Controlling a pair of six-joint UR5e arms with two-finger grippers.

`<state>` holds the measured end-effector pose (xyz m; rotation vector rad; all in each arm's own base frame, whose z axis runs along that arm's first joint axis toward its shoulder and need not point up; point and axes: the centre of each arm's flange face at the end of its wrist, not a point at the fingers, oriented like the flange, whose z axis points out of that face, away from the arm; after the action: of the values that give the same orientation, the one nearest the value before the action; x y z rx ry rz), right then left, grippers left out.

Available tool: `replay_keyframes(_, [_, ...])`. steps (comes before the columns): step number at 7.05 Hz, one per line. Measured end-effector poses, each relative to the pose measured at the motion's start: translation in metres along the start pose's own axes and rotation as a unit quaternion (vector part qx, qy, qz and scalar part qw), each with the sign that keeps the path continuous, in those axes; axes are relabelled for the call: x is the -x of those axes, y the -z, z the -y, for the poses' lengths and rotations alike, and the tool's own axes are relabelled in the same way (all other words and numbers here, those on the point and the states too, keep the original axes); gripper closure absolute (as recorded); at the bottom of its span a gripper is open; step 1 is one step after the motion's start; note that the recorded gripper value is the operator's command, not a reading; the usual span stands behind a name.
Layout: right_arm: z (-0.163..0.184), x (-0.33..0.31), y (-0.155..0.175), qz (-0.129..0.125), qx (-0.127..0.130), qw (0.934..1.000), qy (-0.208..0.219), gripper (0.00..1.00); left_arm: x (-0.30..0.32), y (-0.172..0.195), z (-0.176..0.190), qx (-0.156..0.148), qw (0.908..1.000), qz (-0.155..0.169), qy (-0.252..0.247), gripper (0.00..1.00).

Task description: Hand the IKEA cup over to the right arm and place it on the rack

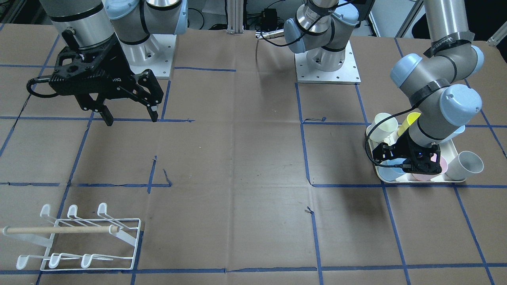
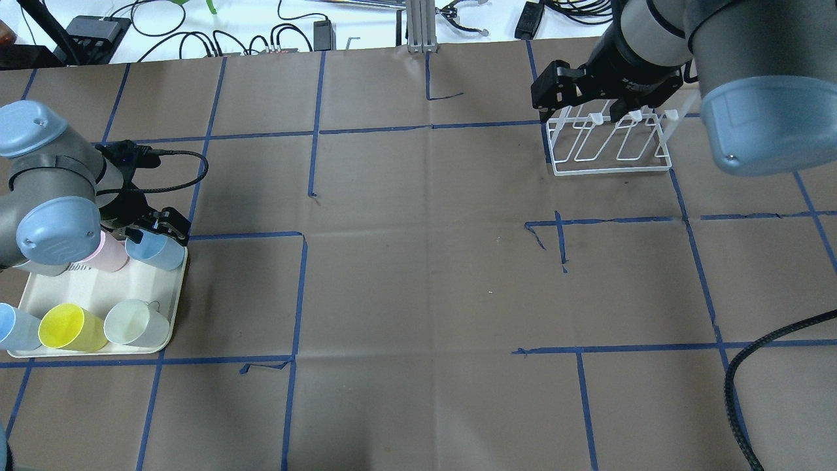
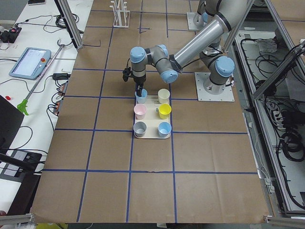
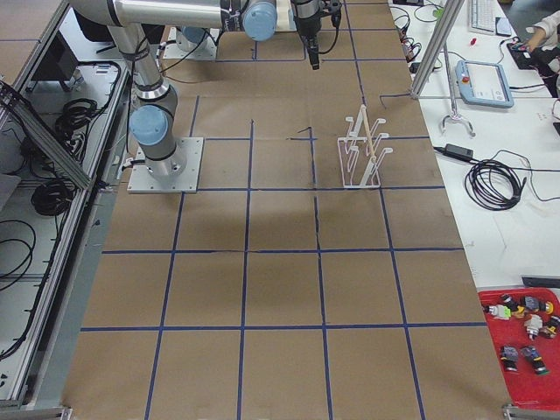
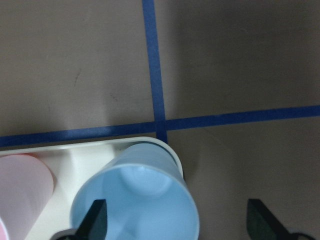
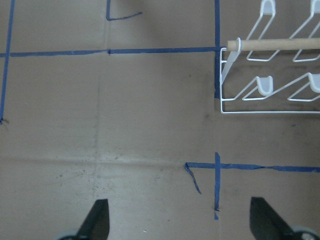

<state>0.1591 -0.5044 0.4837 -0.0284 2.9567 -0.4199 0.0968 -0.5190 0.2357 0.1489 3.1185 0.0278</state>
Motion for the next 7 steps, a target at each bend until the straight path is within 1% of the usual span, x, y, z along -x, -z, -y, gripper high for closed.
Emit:
replay_keyframes(1, [0.002, 0.002, -0.006, 0.016, -0.006, 0.9997, -0.016, 0.0, 0.001, 0.0, 0.0, -0.001, 1.0, 0.0, 0.0, 0.85])
replay_keyframes(2, [-0.002, 0.002, -0.015, 0.023, -0.017, 0.9991, -0.031, 0.0, 0.001, 0.0, 0.001, -0.001, 1.0, 0.001, 0.001, 1.0])
replay_keyframes(4, [-0.024, 0.0, -0.03, 0.031, -0.061, 0.9957, -0.062, 0.0, 0.002, 0.004, 0.001, -0.004, 1.0, 0.002, 0.003, 1.0])
replay_keyframes(5, [-0.037, 0.001, -0.033, 0.046, -0.079, 0.9919, -0.089, 0.0, 0.003, 0.009, 0.001, -0.01, 0.9999, 0.003, 0.006, 1.0])
replay_keyframes(6, [-0.044, 0.007, -0.036, 0.082, -0.081, 0.9842, -0.134, 0.0, 0.004, 0.018, 0.0, -0.016, 0.9998, 0.007, 0.008, 1.0])
replay_keyframes(7, [-0.046, 0.014, -0.038, 0.127, -0.075, 0.9711, -0.188, 0.0, 0.004, 0.031, -0.003, -0.023, 0.9996, 0.012, 0.01, 1.0])
